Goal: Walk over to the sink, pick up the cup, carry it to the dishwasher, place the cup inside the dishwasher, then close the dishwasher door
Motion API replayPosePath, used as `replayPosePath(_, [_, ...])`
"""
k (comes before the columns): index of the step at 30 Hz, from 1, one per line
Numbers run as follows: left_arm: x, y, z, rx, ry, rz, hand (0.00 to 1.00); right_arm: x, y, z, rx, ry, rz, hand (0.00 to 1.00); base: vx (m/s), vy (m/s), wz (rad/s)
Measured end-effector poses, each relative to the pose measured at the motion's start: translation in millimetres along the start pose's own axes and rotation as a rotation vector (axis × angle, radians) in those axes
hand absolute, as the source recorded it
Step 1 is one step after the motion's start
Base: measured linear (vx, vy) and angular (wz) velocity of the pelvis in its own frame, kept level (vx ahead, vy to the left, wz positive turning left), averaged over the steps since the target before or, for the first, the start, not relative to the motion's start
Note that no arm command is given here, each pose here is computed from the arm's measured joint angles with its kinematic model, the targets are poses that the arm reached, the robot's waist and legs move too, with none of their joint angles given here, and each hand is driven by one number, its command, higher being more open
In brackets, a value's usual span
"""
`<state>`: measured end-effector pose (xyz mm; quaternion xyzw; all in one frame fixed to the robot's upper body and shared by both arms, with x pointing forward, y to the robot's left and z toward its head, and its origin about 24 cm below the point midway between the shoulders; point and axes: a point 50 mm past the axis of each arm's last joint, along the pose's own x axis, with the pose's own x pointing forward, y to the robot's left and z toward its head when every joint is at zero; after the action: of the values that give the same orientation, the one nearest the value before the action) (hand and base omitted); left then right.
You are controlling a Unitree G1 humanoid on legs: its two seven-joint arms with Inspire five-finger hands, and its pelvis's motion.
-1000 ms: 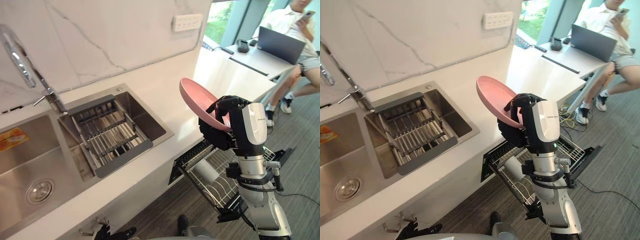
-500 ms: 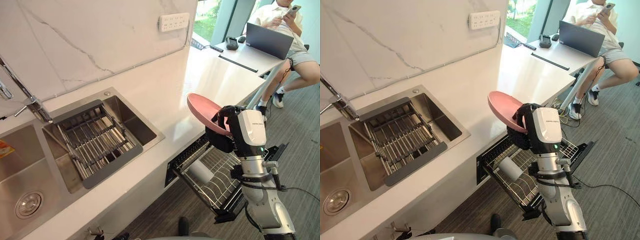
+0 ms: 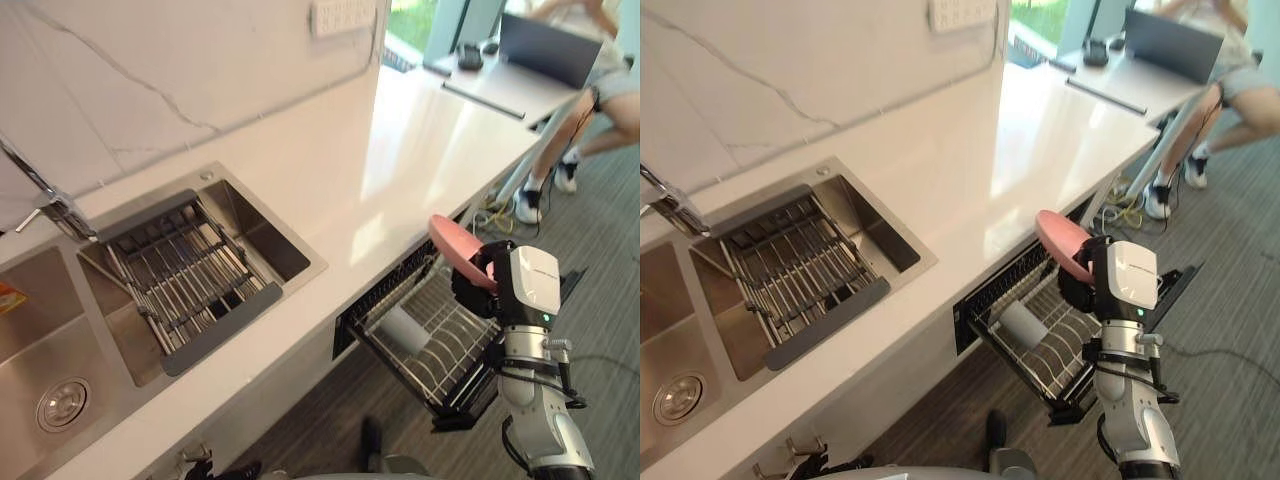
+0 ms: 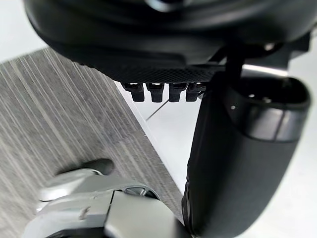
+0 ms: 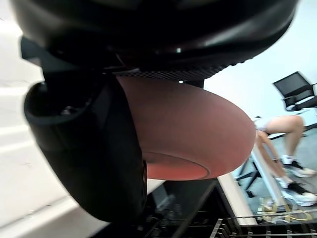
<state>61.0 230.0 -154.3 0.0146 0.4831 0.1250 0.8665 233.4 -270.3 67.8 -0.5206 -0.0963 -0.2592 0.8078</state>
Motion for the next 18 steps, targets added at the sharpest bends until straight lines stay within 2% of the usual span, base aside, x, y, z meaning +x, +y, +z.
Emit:
replayPosePath(3, [6, -3, 20, -0.014, -0.065, -0.009, 1.00, 17, -6, -2, 0.021, 0.055, -0.082, 0.00, -0.03, -0.019, -0.08])
replayPosePath(8, [14, -15, 62, -0.028, -0.211, -0.052, 1.00, 48, -19, 16, 0.090, 0.022, -0.199, 0.00, -0.12, -0.020, -0.08])
replayPosePath(13, [17, -38, 98, -0.042, -0.328, -0.119, 1.00, 62, -25, 31, 0.182, -0.009, -0.237, 0.00, -0.13, -0.014, 0.04])
replayPosePath(18, [15, -63, 121, -0.103, -0.396, -0.184, 1.00, 73, -22, 52, 0.238, -0.070, -0.201, 0.00, 0.01, -0.048, 0.06])
